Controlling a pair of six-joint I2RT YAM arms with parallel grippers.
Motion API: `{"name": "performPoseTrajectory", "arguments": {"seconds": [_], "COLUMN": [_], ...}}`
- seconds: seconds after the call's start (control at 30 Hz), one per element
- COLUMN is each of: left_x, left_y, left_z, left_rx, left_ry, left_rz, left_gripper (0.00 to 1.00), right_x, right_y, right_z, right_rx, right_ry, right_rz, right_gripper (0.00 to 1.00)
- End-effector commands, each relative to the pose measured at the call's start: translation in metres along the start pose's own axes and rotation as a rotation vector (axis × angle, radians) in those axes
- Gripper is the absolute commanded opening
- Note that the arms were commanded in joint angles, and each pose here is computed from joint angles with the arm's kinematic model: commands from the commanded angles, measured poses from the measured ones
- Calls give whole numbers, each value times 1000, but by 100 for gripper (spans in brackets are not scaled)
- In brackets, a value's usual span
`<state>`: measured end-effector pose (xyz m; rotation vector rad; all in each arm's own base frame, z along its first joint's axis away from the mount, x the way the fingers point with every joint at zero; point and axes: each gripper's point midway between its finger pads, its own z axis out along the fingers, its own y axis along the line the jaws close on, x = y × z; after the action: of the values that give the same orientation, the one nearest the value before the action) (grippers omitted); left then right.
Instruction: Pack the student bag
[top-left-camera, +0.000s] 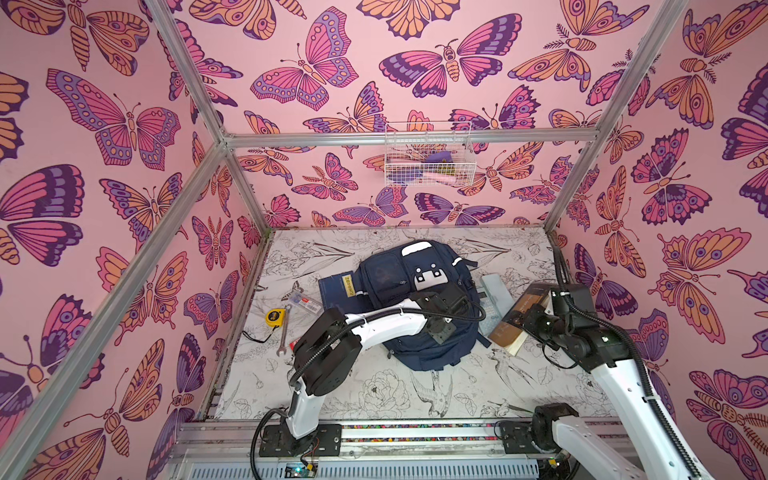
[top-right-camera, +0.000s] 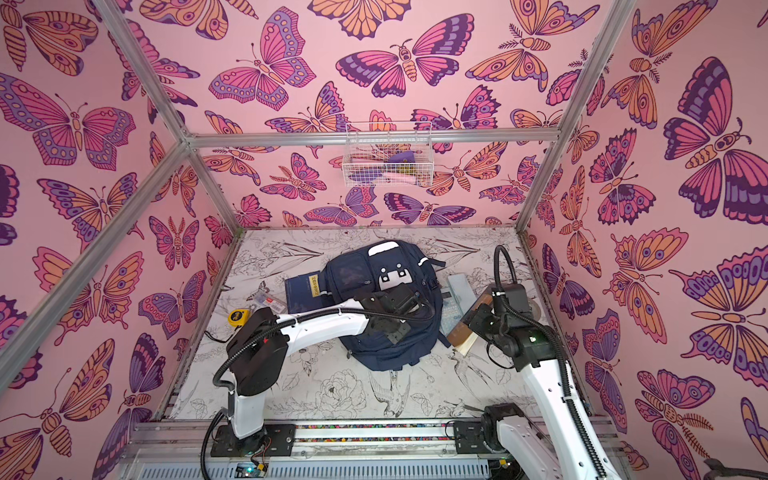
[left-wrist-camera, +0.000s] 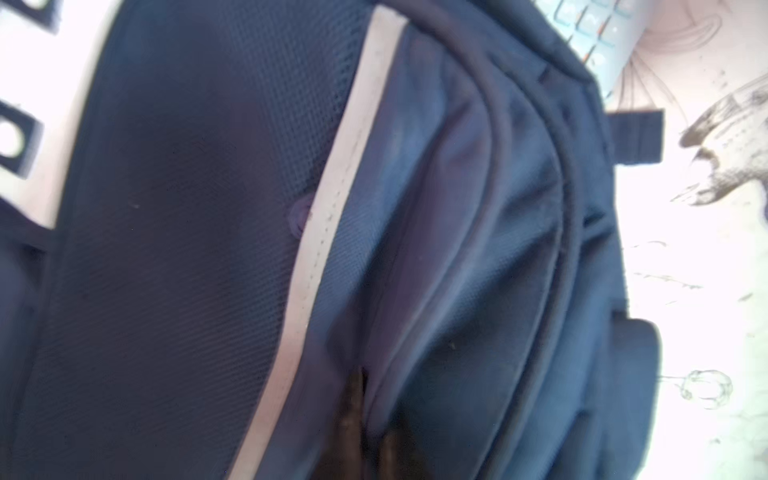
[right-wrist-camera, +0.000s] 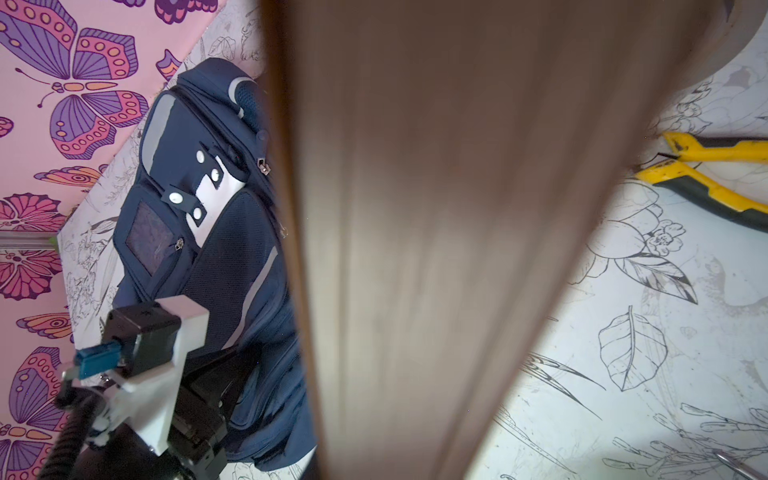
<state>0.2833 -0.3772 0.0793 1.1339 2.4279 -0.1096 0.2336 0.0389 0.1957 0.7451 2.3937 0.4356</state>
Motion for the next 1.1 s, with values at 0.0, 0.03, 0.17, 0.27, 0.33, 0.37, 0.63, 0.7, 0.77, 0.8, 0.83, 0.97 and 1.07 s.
{"name": "performPoseTrajectory", "arguments": {"seconds": [0.0,0.03,0.17,0.27,0.33,0.37,0.63,0.7,0.77,0.8,0.83,0.97,1.07], "left_x": [-16,-23,-48,-59,-62,-63,-65,-66,-68,-70,-71,-82,-89], "left_y": [28,29,33,43,46,48,60,59,56,55,54,55,51], "left_z": [-35,-47,-93,-119,-132,-137,-168,-170,-173,-174,-176,-188,-192], "left_rx": [-93,-86,12,133,232,261,531,560,588,602,613,661,716], "left_ry": [-62,-94,-228,-316,-382,-410,-545,-550,-553,-555,-559,-577,-569], "left_rz": [-30,-38,-80,-145,-173,-184,-326,-335,-337,-341,-344,-378,-391], "left_gripper": [0,0,0,0,0,0,0,0,0,0,0,0,0], "right_x": [-9,-8,-5,-5,-2,0,30,35,41,45,48,64,69], "right_y": [18,24,43,53,60,64,101,111,119,122,124,130,134], "right_z": [-12,-15,-24,-36,-44,-45,-42,-39,-32,-27,-22,0,13], "right_rx": [-94,-129,-241,-304,-356,-380,-644,-684,-701,-696,-690,-662,-677], "right_ry": [-44,-40,-26,-32,-28,-18,112,119,127,133,134,159,141], "right_rz": [-24,-36,-51,-55,-61,-62,-19,-19,-18,-19,-20,-5,39], "right_gripper": [0,0,0,0,0,0,0,0,0,0,0,0,0]}}
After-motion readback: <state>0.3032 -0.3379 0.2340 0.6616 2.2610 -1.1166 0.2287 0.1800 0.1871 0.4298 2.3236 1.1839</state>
